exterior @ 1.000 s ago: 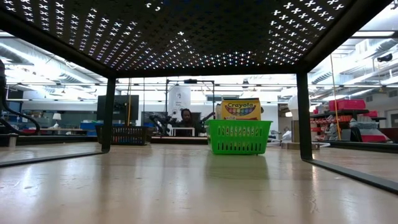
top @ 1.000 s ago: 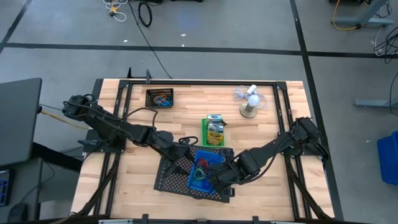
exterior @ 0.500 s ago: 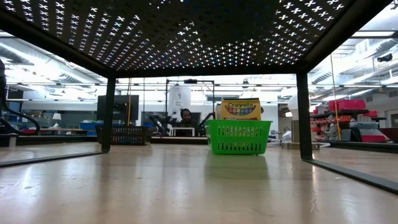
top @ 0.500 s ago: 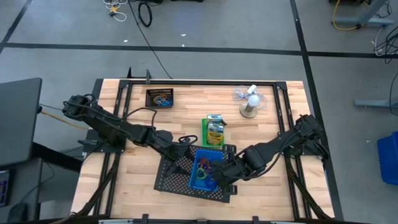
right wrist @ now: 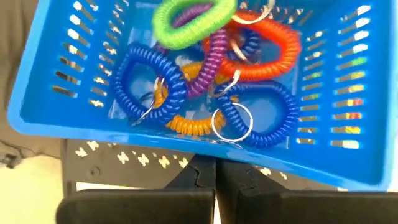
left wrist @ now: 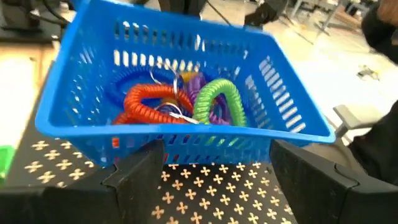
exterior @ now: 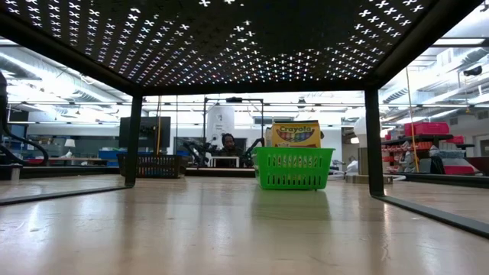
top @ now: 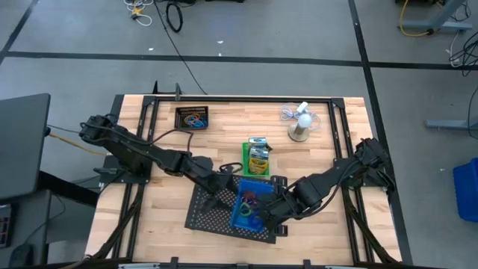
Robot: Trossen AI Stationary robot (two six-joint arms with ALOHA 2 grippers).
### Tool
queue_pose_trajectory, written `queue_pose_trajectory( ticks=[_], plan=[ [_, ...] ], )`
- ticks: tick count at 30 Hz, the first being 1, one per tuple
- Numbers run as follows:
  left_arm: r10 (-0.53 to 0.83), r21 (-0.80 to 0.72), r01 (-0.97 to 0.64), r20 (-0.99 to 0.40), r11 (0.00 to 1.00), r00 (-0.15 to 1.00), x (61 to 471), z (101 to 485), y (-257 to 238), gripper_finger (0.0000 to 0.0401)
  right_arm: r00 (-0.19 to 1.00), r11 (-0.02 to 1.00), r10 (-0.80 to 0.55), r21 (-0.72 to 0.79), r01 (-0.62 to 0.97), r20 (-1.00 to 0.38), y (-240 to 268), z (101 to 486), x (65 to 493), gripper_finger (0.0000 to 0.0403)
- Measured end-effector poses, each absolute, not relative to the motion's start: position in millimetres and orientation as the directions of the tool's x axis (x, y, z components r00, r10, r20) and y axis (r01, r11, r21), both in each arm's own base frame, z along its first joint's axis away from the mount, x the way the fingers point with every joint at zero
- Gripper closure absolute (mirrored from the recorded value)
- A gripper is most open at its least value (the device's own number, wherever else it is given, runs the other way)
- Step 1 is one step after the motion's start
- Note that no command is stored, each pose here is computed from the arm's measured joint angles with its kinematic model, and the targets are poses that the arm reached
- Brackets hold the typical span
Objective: Pick & Place Office Desk Supplies
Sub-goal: Put the blue bin with the spring keychains on the shelf
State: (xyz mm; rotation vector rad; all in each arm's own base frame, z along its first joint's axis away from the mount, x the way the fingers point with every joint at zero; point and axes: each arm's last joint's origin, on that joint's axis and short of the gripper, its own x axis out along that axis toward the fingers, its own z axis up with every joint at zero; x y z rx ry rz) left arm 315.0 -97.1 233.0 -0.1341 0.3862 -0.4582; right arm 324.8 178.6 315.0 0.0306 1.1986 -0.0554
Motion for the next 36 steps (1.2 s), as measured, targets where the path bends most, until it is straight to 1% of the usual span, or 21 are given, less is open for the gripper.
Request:
queue_pose_trajectory(
  ticks=[4, 14, 19, 29, 36],
  plan=[
    [-0.465, -0.214, 0.413, -0.366, 0.885, 0.806, 325.5, 222.8, -100.8, 0.0098, 0.351, 0.997, -0.041, -0.016, 0.075, -0.936, 181.3, 313.4, 322.4, 0.0403],
    [-0.477, -0.179, 0.442, -0.361, 0.879, 0.802, 334.9, 231.0, -103.6, 0.0098, 0.3, 0.994, -0.046, -0.014, 0.107, -0.953, 183.6, 311.5, 315.9, 0.0403],
    [-0.478, -0.173, 0.446, -0.364, 0.878, 0.799, 337.1, 231.4, -104.6, 0.0098, 0.275, 0.992, -0.036, -0.001, 0.127, -0.961, 183.6, 310.9, 314.1, 0.0403],
    [-0.461, -0.179, 0.425, -0.367, 0.887, 0.808, 343.4, 226.0, -98.3, 0.0098, 0.262, 0.992, 0.019, 0.052, 0.119, -0.965, 189.0, 310.9, 312.7, 0.0403],
    [-0.47, -0.186, 0.431, -0.355, 0.883, 0.808, 343.7, 227.2, -98.8, 0.0098, 0.247, 0.99, 0.018, 0.051, 0.128, -0.969, 188.1, 310.3, 312.0, 0.0403]
  ],
)
